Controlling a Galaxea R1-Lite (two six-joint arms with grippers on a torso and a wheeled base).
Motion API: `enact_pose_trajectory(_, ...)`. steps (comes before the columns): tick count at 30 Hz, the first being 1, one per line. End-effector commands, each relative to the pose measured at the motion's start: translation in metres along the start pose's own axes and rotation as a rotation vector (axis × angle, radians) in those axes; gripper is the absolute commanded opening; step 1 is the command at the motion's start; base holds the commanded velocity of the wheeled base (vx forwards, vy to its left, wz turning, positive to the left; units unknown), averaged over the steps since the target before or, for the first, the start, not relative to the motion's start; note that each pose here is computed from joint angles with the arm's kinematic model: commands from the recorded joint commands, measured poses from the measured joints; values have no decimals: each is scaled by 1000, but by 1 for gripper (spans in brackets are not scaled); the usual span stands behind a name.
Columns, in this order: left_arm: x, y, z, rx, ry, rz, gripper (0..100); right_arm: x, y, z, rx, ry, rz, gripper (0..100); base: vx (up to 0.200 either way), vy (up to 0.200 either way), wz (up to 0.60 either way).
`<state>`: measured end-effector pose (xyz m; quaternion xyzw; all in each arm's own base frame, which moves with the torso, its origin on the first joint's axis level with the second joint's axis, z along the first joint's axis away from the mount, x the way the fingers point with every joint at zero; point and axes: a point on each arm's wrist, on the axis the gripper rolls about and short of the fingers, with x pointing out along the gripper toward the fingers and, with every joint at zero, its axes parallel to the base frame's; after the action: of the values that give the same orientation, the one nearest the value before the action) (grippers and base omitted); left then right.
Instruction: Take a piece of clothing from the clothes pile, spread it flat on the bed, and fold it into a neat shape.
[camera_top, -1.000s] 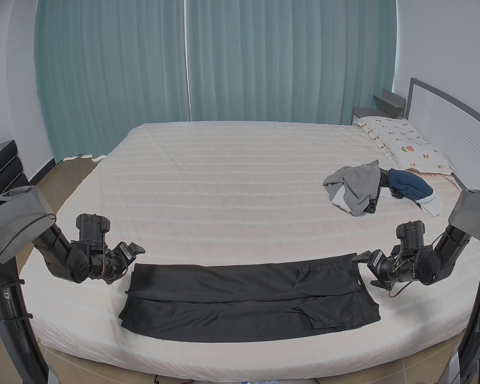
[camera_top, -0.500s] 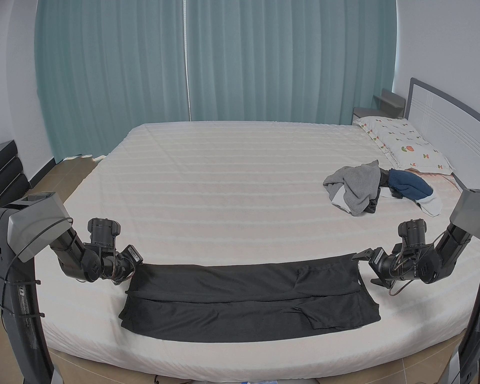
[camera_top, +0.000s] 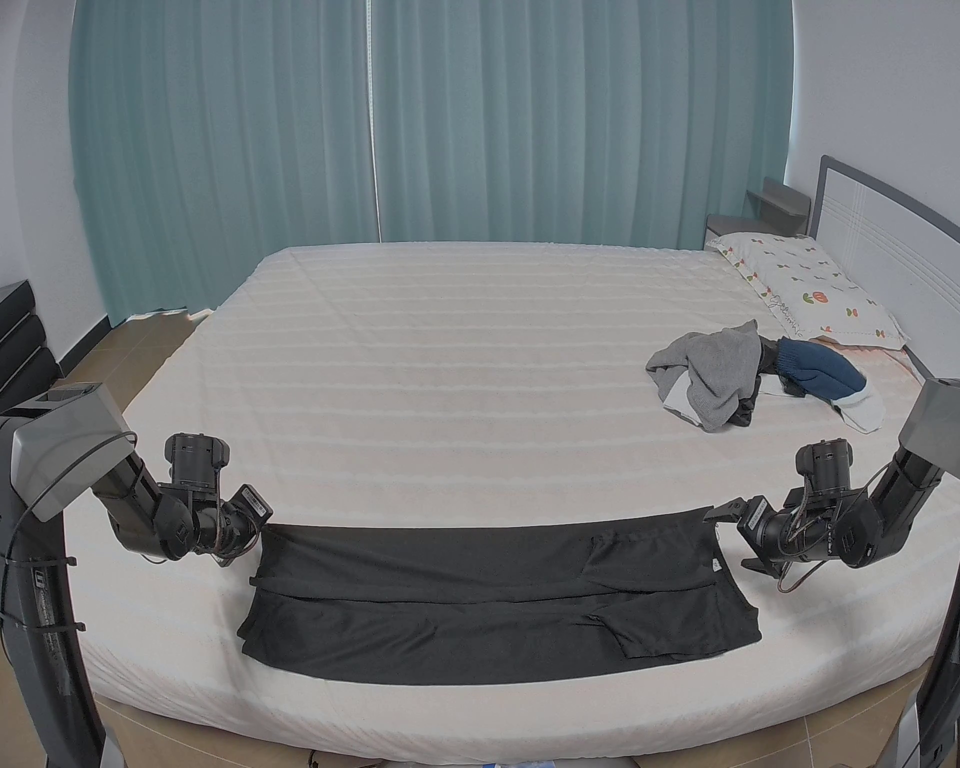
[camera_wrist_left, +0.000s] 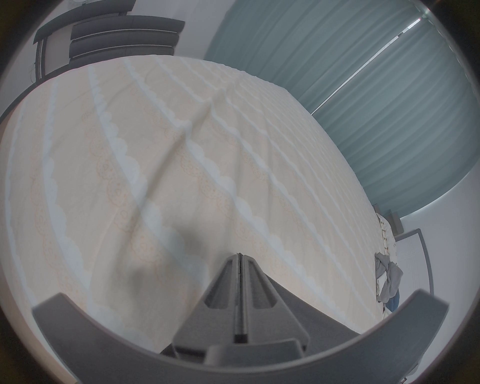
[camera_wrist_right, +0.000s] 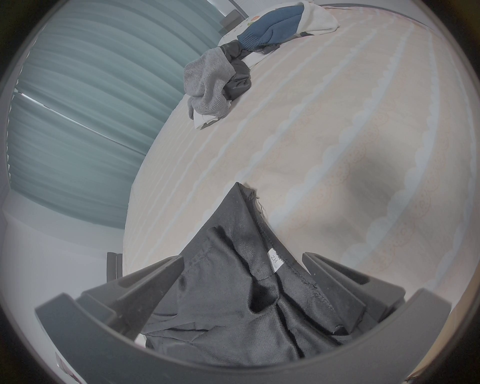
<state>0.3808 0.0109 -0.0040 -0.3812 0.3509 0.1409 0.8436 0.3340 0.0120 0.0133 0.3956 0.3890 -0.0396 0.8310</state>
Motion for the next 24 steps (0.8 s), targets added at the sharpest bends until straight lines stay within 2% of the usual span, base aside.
enact_pose_trajectory(1, -1, -1, 0, 1, 1, -5, 0, 1, 0, 0, 0, 1, 1, 100, 0, 0, 0)
enact_pose_trajectory(5, -1, 0, -2, 4, 8, -3, 0, 1, 0, 0, 0, 1, 1, 100, 0, 0, 0)
enact_pose_trajectory(6, -1, 0, -2, 4, 8, -3, 100, 0, 0, 0, -1, 0, 2, 100, 0, 0, 0)
enact_pose_trajectory(14, -4, 1, -2, 16, 10, 1, 100, 0, 0, 0, 1, 1, 1, 100, 0, 0, 0)
enact_pose_trajectory(19, -20, -1, -1, 9, 3, -11, 100, 0, 0, -1, 2, 3, -2, 100, 0, 0, 0)
enact_pose_trajectory(24, -31, 1, -3, 12, 9, -10, 100, -1, 0, -1, 1, 1, 1, 100, -200, 0, 0)
